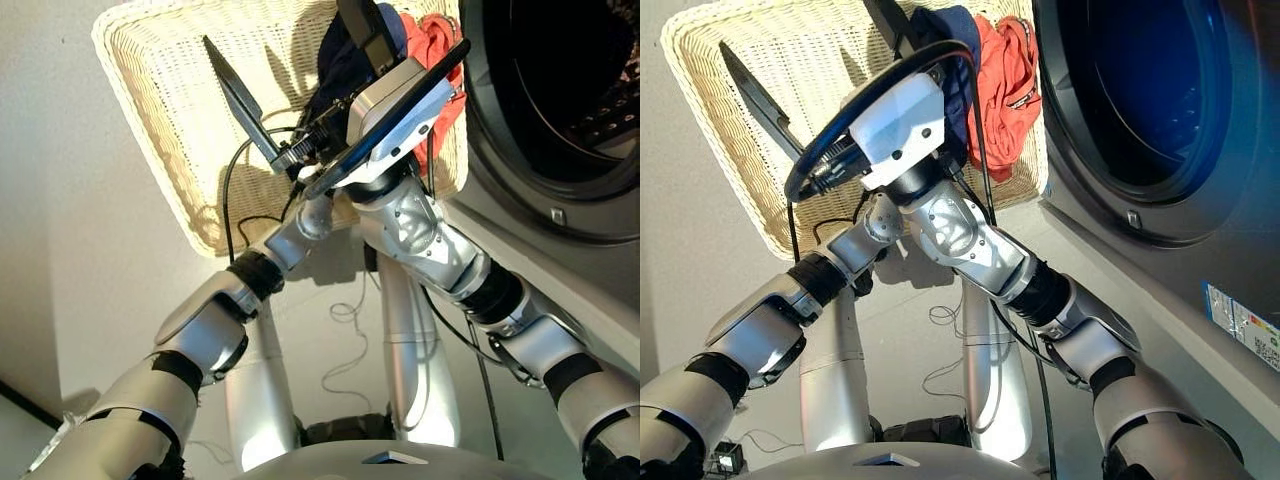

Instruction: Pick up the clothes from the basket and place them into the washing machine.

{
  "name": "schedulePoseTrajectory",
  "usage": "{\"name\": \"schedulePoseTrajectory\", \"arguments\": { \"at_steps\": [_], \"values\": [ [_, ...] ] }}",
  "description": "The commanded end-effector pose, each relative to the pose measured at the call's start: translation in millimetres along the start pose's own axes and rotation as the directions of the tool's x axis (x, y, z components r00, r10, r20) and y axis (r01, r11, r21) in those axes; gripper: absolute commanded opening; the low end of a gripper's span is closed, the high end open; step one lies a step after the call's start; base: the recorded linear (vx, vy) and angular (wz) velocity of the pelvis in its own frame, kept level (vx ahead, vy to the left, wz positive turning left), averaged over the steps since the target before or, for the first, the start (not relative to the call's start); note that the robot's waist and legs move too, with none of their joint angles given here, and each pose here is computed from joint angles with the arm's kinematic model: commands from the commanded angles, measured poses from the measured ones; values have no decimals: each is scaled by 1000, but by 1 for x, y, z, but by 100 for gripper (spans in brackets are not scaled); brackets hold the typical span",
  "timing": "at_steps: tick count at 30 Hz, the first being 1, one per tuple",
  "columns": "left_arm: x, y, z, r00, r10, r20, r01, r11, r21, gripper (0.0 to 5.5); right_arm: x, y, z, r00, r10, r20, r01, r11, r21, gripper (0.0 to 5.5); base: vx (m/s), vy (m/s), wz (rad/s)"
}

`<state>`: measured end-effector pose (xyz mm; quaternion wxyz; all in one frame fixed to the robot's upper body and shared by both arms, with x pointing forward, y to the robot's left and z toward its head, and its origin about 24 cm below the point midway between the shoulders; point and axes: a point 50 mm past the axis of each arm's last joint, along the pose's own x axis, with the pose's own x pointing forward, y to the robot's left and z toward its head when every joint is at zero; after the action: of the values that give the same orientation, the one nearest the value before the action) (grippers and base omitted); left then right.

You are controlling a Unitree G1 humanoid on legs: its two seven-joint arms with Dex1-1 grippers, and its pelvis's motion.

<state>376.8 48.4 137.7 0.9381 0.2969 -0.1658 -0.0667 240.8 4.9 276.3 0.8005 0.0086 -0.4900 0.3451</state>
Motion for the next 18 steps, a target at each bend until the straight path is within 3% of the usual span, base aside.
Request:
{"name": "schedulePoseTrajectory", "arguments": {
  "at_steps": [1,10,11,12,14,18],
  "values": [
    [1,-18,13,999,-26,23,27,999,-47,550,15,24,38,979,23,200,-50,991,128,550,0,-19,-195],
    [6,-17,13,1000,-18,3,18,999,-44,550,17,27,38,980,33,194,-67,983,168,550,1,-9,-52],
    [8,-14,11,1000,-14,0,14,1000,19,468,17,28,37,980,41,193,-73,984,163,550,0,0,0],
    [8,-12,9,1000,-11,-3,11,999,53,203,16,29,37,980,47,193,-79,983,163,550,0,0,0],
    [9,-10,7,1000,-4,-10,4,999,43,0,15,29,36,980,67,187,-97,983,153,550,0,0,0],
    [9,-10,6,1000,-2,-16,2,999,36,0,15,28,35,980,79,182,-105,986,133,550,0,0,0]
  ]
}}
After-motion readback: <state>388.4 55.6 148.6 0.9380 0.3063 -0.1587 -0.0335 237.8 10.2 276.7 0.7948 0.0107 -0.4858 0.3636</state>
